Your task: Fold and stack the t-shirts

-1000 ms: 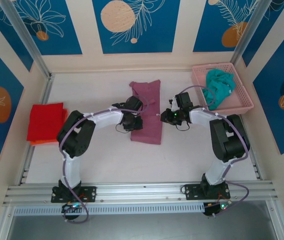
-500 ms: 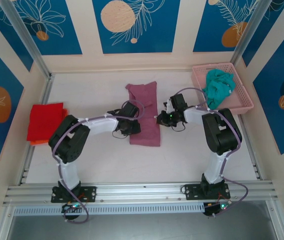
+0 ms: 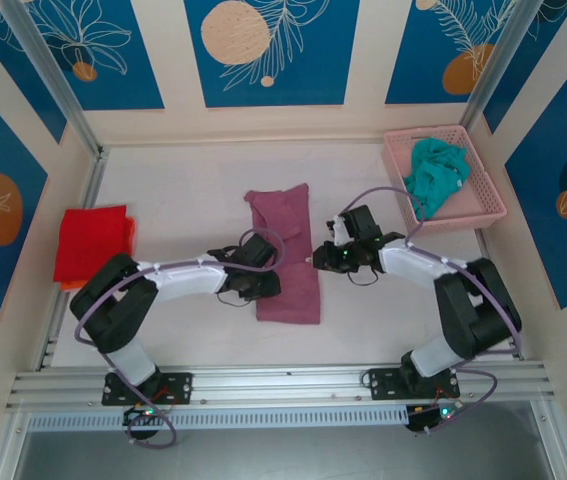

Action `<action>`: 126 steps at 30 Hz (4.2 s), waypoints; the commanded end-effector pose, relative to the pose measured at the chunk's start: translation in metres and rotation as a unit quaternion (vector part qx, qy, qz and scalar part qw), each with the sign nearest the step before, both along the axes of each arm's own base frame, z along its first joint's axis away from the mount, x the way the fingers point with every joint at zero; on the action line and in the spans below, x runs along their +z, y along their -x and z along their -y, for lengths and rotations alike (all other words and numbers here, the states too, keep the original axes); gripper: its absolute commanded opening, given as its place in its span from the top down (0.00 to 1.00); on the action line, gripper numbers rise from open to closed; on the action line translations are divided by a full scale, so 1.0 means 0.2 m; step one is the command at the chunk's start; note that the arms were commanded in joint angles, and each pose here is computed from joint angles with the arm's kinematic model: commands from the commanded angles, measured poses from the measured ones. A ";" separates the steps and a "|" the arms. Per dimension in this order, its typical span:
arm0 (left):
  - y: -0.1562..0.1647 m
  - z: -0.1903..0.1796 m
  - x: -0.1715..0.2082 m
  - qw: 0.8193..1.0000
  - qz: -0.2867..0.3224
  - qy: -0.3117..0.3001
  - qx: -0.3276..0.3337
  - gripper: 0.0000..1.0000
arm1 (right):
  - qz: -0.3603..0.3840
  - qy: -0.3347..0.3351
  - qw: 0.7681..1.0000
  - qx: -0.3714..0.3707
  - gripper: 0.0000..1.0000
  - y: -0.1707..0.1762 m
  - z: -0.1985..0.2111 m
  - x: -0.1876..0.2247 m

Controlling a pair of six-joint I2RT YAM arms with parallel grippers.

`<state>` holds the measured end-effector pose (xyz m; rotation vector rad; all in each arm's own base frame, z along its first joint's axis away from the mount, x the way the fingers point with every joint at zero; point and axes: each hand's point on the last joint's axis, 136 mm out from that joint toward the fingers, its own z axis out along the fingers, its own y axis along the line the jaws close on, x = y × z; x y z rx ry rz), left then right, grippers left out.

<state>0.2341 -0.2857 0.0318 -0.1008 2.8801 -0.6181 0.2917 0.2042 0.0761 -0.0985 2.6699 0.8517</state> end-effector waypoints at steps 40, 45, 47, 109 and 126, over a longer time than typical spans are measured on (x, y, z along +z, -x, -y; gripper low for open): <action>-0.16 -0.80 0.29 0.984 0.067 -0.029 0.160 0.01 | 0.274 0.246 0.713 0.596 0.50 0.68 -0.53 -0.26; -0.17 -0.80 0.28 0.985 0.066 -0.026 0.159 0.01 | 0.257 0.269 0.714 0.593 0.59 0.66 -0.52 -0.31; -0.17 -0.80 0.28 0.985 0.065 -0.027 0.159 0.01 | 0.249 0.278 0.711 0.596 0.77 0.66 -0.50 -0.33; -0.78 -0.29 0.13 0.987 0.033 0.079 0.134 0.62 | 0.180 0.116 0.753 0.623 1.00 0.92 -0.45 0.10; -0.79 -0.17 -0.02 0.987 -0.011 0.105 0.122 0.72 | 0.174 0.114 0.755 0.622 1.00 0.91 -0.45 0.09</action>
